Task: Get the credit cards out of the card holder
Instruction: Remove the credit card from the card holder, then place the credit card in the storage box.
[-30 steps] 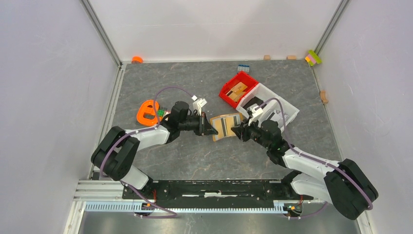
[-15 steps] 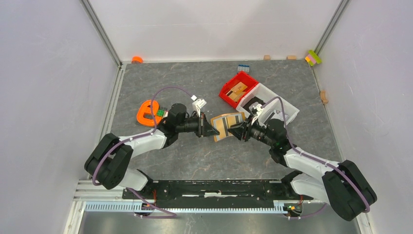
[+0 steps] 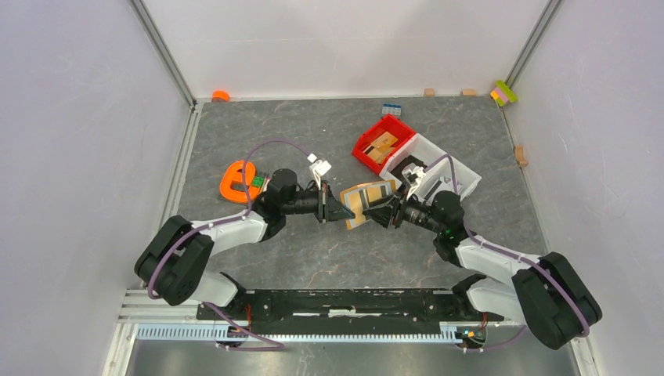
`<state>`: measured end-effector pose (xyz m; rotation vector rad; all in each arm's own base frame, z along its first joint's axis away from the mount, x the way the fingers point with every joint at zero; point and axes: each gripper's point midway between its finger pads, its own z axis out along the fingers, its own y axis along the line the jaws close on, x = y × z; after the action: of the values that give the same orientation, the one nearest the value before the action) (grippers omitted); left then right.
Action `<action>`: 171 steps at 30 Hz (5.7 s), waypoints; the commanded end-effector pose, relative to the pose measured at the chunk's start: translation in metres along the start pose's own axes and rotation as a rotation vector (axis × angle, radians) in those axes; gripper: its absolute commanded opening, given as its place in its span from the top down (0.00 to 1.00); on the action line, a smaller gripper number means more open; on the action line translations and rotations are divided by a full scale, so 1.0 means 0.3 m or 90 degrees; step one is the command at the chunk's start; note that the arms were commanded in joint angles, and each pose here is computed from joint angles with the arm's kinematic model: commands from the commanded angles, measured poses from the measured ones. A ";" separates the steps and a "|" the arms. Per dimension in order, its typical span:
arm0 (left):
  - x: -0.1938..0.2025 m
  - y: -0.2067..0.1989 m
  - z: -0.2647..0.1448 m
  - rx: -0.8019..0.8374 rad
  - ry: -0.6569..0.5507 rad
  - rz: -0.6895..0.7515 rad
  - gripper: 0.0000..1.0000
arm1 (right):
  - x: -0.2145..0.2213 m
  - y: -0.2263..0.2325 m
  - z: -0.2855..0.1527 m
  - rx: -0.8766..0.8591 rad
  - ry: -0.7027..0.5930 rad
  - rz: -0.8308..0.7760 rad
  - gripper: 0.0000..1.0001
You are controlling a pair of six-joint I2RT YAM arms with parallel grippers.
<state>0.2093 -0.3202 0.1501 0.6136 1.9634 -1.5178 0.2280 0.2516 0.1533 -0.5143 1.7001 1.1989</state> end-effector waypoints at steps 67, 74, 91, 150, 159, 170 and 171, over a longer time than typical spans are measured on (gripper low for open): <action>-0.051 0.080 -0.024 -0.105 -0.028 -0.001 0.98 | -0.047 0.114 -0.035 -0.132 -0.052 0.027 0.91; -0.058 0.037 -0.024 -0.063 -0.035 0.011 0.98 | -0.024 0.072 -0.022 -0.100 -0.040 0.037 0.73; -0.045 0.199 -0.055 -0.224 -0.027 -0.031 0.98 | -0.019 -0.135 -0.056 0.123 -0.061 0.033 1.00; -0.005 0.319 -0.101 -0.361 0.000 -0.117 0.98 | -0.327 -0.885 0.220 0.629 -0.314 0.365 0.95; -0.002 0.330 -0.105 -0.374 0.005 -0.115 0.98 | -0.358 -0.874 0.216 0.599 -0.319 0.329 0.68; -0.012 0.319 -0.110 -0.380 0.001 -0.097 0.98 | -0.393 -0.615 0.125 0.459 -0.223 0.120 0.32; -0.011 0.316 -0.110 -0.380 0.001 -0.095 0.98 | -0.371 -0.571 0.119 0.423 -0.196 0.085 0.31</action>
<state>0.2584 -0.2559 0.0655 0.1880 2.4367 -0.9072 0.4551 0.1760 0.1343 0.5044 1.8005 0.6251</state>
